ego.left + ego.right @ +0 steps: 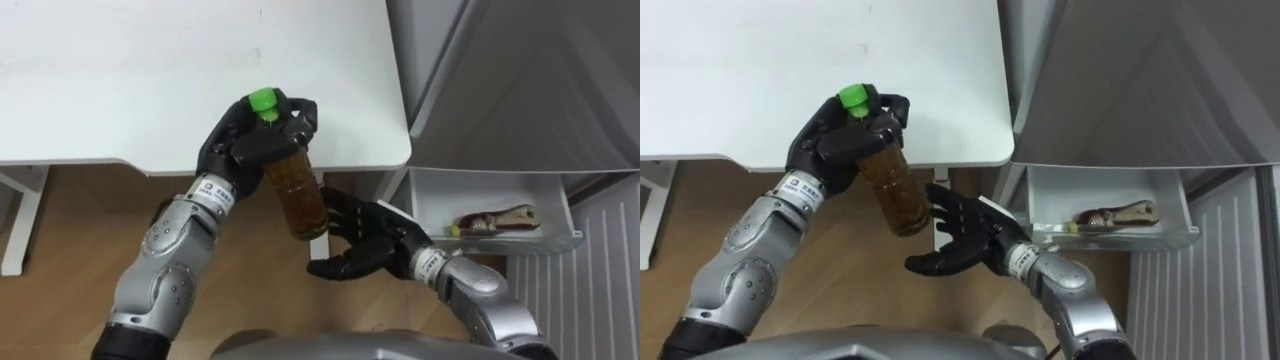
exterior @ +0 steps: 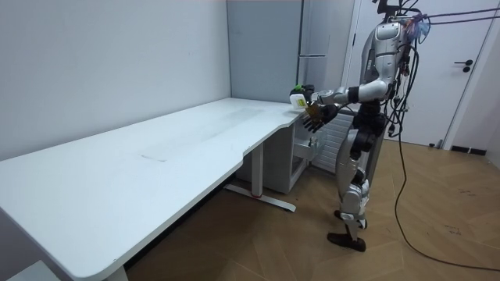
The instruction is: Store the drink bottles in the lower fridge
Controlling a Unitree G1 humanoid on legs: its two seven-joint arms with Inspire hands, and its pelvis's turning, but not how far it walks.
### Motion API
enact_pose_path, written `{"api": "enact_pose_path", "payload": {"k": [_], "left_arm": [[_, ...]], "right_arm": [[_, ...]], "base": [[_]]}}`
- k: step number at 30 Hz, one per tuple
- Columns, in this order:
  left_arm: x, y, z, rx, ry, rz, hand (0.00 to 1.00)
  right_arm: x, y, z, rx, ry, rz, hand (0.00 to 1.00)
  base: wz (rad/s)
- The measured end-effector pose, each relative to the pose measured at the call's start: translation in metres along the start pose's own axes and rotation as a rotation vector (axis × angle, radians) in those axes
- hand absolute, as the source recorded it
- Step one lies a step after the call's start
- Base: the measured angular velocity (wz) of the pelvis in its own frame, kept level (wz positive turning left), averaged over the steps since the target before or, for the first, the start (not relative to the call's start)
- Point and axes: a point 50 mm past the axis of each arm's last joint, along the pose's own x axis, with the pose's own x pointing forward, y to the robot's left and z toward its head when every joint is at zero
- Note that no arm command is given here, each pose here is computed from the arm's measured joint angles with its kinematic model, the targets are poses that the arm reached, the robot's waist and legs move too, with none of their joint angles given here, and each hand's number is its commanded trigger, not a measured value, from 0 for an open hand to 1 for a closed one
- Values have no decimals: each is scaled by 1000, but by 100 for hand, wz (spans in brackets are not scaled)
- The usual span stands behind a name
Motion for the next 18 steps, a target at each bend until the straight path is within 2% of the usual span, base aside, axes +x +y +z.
{"api": "enact_pose_path", "payload": {"k": [18], "left_arm": [[-3,-11,-18,70,97,-78,100]], "right_arm": [[-2,10,1,-11,2,175,0]], "base": [[-1]]}}
